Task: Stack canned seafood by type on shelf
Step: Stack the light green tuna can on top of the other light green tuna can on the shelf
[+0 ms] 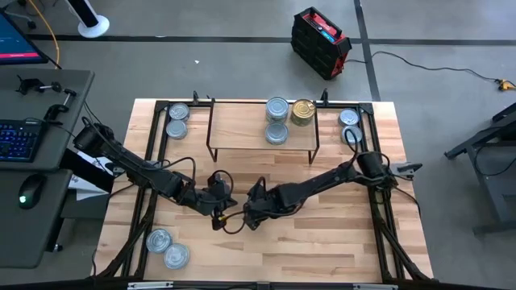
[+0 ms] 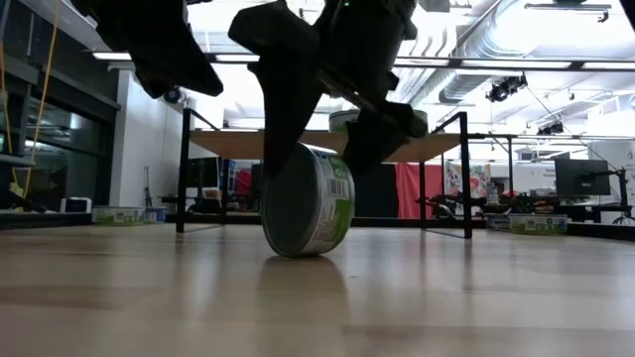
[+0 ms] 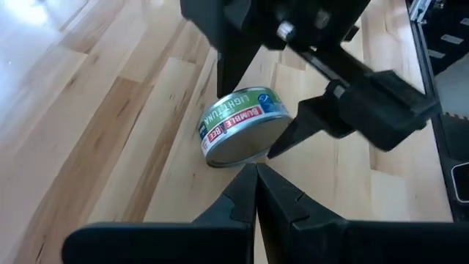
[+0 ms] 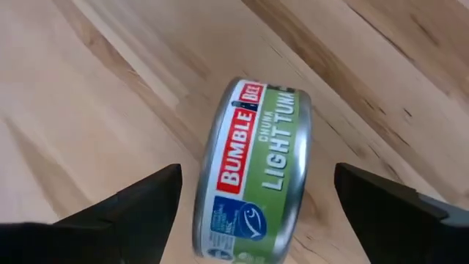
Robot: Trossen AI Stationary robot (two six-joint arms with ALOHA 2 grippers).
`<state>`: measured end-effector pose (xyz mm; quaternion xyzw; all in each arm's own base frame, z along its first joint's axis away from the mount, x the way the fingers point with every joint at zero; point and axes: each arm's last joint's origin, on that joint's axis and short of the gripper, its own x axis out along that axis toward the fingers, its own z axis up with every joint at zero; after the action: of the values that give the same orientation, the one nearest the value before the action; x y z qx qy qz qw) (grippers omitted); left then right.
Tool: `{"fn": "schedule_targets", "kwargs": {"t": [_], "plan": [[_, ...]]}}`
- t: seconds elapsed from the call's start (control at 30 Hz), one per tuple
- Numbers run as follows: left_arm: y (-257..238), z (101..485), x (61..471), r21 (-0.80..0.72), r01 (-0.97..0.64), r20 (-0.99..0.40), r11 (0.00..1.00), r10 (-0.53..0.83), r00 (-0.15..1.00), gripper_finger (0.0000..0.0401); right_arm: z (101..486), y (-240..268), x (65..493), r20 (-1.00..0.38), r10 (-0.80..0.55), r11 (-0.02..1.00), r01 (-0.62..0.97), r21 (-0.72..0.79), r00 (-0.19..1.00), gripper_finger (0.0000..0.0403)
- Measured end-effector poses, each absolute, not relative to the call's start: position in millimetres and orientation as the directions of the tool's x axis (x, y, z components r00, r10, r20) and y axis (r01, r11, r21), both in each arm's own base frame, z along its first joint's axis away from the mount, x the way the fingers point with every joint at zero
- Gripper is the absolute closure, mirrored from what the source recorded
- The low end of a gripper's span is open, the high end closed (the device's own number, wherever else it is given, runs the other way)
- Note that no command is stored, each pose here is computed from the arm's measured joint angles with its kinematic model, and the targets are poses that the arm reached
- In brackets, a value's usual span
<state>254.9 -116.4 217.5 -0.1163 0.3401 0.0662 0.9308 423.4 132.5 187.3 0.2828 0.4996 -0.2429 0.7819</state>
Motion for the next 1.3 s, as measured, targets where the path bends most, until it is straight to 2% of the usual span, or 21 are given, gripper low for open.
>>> {"fn": "schedule_targets", "kwargs": {"t": [0.1, 0.17, 0.23, 0.47, 0.53, 0.63, 0.7, 0.9, 1.03, 1.3], "plan": [[-115, 215, 253, -0.147, -0.204, -0.672, 0.968, 0.054, 0.739, 0.0401, 189, 137, 420, -0.923, -0.104, 0.72, 0.668, 0.187, 0.37, 0.008], [-114, 213, 251, -0.125, -0.208, -0.694, 0.97, 0.065, 0.717, 0.0401, 187, 139, 416, -0.935, -0.113, 0.727, 0.669, 0.153, 0.337, 0.0114], [-113, 211, 248, -0.101, -0.212, -0.716, 0.972, 0.077, 0.694, 0.0401, 186, 141, 411, -0.945, -0.122, 0.735, 0.668, 0.119, 0.303, 0.016], [-111, 208, 245, -0.051, -0.193, -0.74, 0.98, 0.093, 0.666, 0.0401, 209, 141, 386, -0.969, -0.154, 0.789, 0.614, -0.005, 0.191, 0.0368], [-111, 208, 246, -0.045, -0.197, -0.735, 0.979, 0.101, 0.67, 0.0401, 223, 140, 371, -0.971, -0.174, 0.8, 0.599, -0.042, 0.165, 0.0395], [-108, 209, 247, -0.034, -0.215, -0.729, 0.976, 0.123, 0.674, 0.0401, 234, 137, 343, -0.972, -0.203, 0.786, 0.612, -0.091, 0.115, 0.0392], [-107, 209, 248, -0.033, -0.221, -0.728, 0.975, 0.129, 0.674, 0.0401, 241, 133, 323, -0.972, -0.195, 0.763, 0.643, -0.067, 0.13, 0.0399], [-105, 209, 249, -0.039, -0.236, -0.728, 0.971, 0.134, 0.673, 0.0401, 254, 119, 289, -0.933, -0.143, 0.685, 0.713, 0.148, 0.331, 0.0386], [-105, 209, 249, -0.048, -0.245, -0.727, 0.968, 0.134, 0.673, 0.0401, 261, 113, 278, -0.888, -0.135, 0.663, 0.706, 0.249, 0.44, 0.0383], [-104, 210, 250, -0.047, -0.274, -0.71, 0.961, 0.161, 0.685, 0.0401, 255, 111, 284, -0.854, -0.126, 0.675, 0.674, 0.3, 0.505, 0.0382]]}}
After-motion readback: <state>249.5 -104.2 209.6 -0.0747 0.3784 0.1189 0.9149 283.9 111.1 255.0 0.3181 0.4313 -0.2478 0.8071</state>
